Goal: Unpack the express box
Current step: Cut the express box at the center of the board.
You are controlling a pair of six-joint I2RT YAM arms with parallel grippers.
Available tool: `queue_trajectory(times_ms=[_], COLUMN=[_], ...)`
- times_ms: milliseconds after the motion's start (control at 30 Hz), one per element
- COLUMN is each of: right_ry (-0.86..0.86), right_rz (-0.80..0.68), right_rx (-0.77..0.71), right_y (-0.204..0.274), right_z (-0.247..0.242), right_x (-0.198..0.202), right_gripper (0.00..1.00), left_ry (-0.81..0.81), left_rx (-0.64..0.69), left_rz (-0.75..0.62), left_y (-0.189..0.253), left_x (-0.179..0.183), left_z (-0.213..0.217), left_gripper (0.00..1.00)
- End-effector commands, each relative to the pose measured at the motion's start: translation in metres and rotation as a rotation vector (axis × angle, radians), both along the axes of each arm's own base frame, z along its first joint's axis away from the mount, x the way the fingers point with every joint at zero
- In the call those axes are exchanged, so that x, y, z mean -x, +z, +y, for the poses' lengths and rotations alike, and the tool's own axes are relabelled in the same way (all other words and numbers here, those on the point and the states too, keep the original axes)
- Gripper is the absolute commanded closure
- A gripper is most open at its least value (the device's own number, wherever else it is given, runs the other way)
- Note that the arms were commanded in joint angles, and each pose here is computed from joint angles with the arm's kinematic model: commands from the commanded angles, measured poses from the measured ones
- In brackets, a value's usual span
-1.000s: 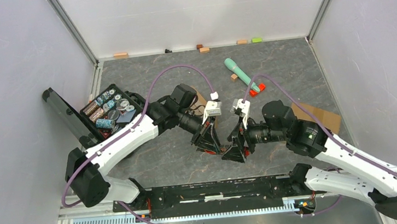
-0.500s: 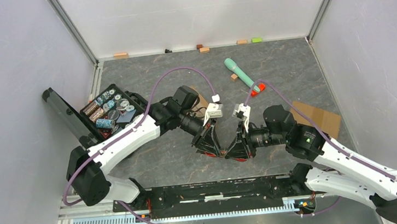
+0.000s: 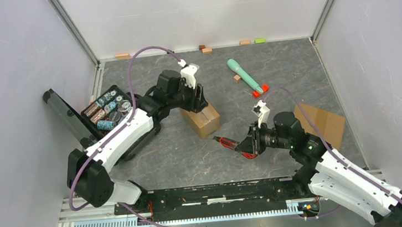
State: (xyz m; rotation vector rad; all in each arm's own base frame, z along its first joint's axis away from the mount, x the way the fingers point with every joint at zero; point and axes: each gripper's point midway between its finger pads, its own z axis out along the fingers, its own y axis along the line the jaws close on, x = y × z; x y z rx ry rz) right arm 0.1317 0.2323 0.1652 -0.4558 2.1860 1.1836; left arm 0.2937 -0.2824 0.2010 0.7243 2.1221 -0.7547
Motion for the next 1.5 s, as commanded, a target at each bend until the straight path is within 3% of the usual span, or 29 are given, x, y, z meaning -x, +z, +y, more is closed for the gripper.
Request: queue_trajectory(times_ms=[0,167,267,533,800,1100,1467], right_ry=[-0.163,-0.271,-0.288,-0.310,-0.329,-0.330,-0.308], right_rz=[0.008,0.087,0.103,0.132,0.159,0.183,0.185], right_rx=[-0.186,-0.357,-0.400,-0.436,-0.377,-0.381,-0.426], right_y=[0.024,0.017,0.015,0.010,-0.011,-0.027,-0.017], right_z=[-0.003,-0.009,-0.007,-0.007,-0.013,-0.019,-0.025], right_x=[-0.027,-0.040,-0.043,-0.045,-0.045,-0.044,-0.040], right_gripper=[1.00,1.00,1.00,1.00,1.00,1.00,1.00], left_ry=[0.372,0.497,0.527,0.366,0.305,0.593,0.839], left_rx=[-0.091,-0.171,-0.143,-0.259,-0.188,-0.114,-0.060], left_rz=[-0.110,-0.139,-0.138,-0.158,-0.051,0.155,0.188], left_y=[0.021,0.013,0.022,-0.011,-0.040,-0.073,-0.068], left_x=[-0.057,-0.067,-0.092,-0.140,-0.140,-0.103,-0.059], left_z=[0.035,0.066,0.081,0.061,0.040,0.067,0.100], left_gripper=[0.41,0.12,0.09,0.07,0.07,0.09,0.12])
